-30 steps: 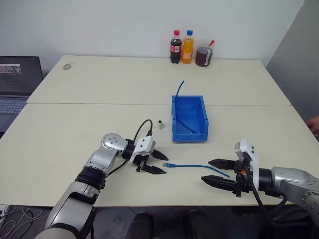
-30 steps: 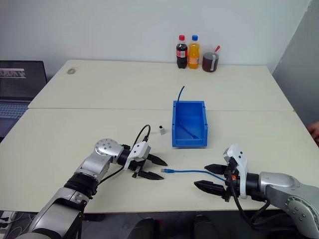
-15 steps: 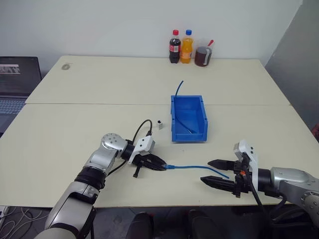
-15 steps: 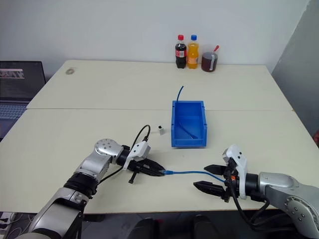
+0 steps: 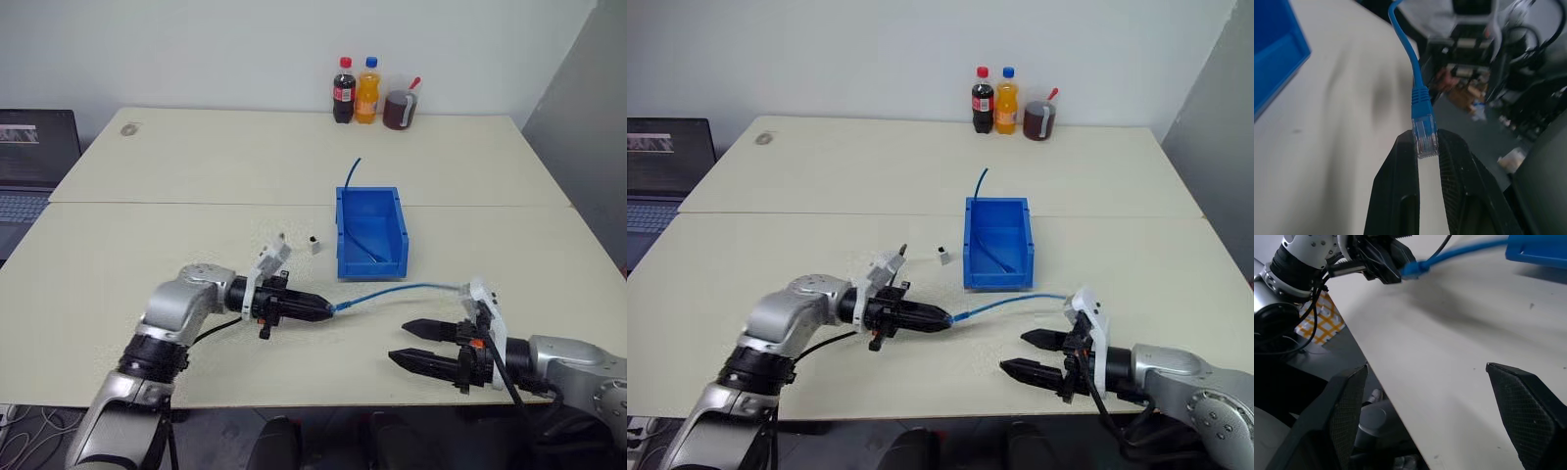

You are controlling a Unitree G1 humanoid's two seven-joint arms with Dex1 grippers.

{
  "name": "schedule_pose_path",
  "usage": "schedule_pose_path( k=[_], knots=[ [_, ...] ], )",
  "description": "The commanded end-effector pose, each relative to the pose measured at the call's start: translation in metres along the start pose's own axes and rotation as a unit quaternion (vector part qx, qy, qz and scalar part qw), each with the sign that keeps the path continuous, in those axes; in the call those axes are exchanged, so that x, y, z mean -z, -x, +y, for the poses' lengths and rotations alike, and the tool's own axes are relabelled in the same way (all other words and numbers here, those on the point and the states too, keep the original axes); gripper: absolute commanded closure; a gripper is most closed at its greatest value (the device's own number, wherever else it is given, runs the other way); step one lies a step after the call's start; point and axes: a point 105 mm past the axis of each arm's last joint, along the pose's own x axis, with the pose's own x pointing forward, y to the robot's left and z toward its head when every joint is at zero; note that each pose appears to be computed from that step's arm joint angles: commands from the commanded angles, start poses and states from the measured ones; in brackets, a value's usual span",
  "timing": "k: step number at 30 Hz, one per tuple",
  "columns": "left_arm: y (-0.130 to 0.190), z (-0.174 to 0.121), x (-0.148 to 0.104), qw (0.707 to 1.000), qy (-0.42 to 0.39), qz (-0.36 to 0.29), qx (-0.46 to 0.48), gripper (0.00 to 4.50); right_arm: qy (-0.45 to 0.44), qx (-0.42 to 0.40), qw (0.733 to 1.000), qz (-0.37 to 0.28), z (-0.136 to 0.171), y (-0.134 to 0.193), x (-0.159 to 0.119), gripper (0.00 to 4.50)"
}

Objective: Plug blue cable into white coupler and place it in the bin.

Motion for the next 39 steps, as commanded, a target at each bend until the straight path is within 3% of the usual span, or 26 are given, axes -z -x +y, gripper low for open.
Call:
schedule_pose_path(
  k=[1, 12, 29, 34, 36, 39],
  knots=[
    [-0.011, -0.021, -0.009, 0.999, 0.017, -0.029, 0.023, 4.22, -0.016, -0.018, 0.999, -0.042, 0.008, -0.006, -0.016, 0.39],
    [-0.024, -0.03, -0.001, 0.999, 0.021, -0.033, 0.025, 4.22, -0.091, -0.075, 0.989, -0.085, 0.022, -0.022, -0.042, 0.39],
    [-0.028, -0.024, -0.002, 0.999, 0.004, -0.043, 0.016, 4.22, -0.111, -0.105, 0.986, -0.061, 0.031, -0.024, -0.042, 4.23],
    [-0.028, -0.023, -0.003, 0.999, 0.002, -0.044, 0.011, 4.22, -0.109, -0.097, 0.988, -0.054, 0.027, -0.023, -0.04, 4.31],
    [-0.026, -0.024, -0.002, 0.999, 0.01, -0.04, 0.015, 3.56, -0.106, -0.092, 0.989, -0.052, 0.025, -0.023, -0.039, 4.31],
    [-0.021, -0.024, -0.001, 0.999, 0.008, -0.031, 0.011, 2.98, -0.104, -0.081, 0.99, -0.059, 0.021, -0.022, -0.042, 4.31]
  ],
)
